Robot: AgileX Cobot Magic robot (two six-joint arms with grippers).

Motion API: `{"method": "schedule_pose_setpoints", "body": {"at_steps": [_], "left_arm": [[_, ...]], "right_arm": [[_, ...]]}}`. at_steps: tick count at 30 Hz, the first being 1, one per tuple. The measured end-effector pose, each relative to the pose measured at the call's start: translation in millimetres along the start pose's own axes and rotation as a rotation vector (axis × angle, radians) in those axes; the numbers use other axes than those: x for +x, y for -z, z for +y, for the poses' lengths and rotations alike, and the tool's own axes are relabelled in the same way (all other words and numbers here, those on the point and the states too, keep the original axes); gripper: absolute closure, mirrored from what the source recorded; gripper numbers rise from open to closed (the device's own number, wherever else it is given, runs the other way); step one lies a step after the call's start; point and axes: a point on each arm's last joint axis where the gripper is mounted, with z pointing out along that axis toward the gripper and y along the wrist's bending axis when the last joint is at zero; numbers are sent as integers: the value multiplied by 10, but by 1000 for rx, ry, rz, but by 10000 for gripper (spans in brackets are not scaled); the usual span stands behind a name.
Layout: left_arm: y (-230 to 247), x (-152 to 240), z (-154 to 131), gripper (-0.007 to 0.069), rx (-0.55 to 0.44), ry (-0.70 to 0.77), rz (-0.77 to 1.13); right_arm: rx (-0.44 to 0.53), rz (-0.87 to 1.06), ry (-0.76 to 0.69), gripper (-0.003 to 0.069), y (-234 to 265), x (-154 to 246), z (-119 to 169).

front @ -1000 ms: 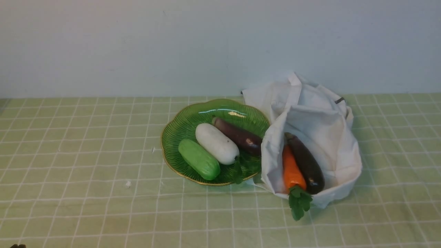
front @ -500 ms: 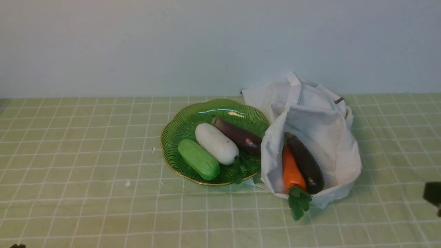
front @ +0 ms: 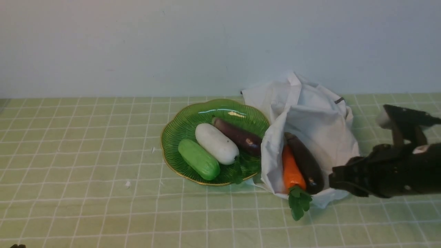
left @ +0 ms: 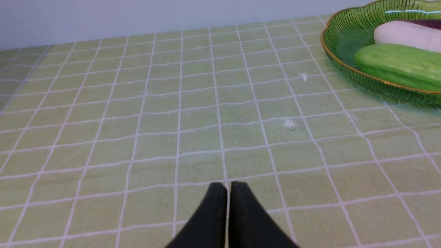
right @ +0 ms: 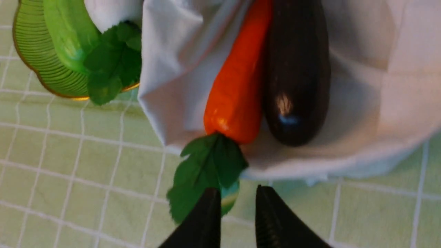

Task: Take vegetables from bag on green coffee tablecloth place on plate.
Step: 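Reach into the white cloth bag and grasp a vegetable inside with the right gripper, then take the eggplant out of the bag and place it on the plate with the right gripper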

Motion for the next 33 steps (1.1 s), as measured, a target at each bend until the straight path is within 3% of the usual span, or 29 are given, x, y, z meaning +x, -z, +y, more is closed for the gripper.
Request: {"method": "schedule_pose_setpoints", "body": {"at_steps": [5, 10, 23, 26, 33], "left_arm": [[0, 0, 0, 629, 0, 0, 0], [0, 0, 0, 629, 0, 0, 0], [0, 0, 0, 629, 0, 0, 0], [0, 0, 0, 629, 0, 0, 0], [0, 0, 0, 629, 0, 0, 0]], "right_arm": [[36, 12, 78, 349, -310, -188, 5], [86, 22, 153, 269, -612, -351, -76], [163, 109, 212, 259, -1205, -198, -326], [164, 112, 213, 300, -1217, -196, -330], [126, 137, 250, 304, -931, -271, -204]]}}
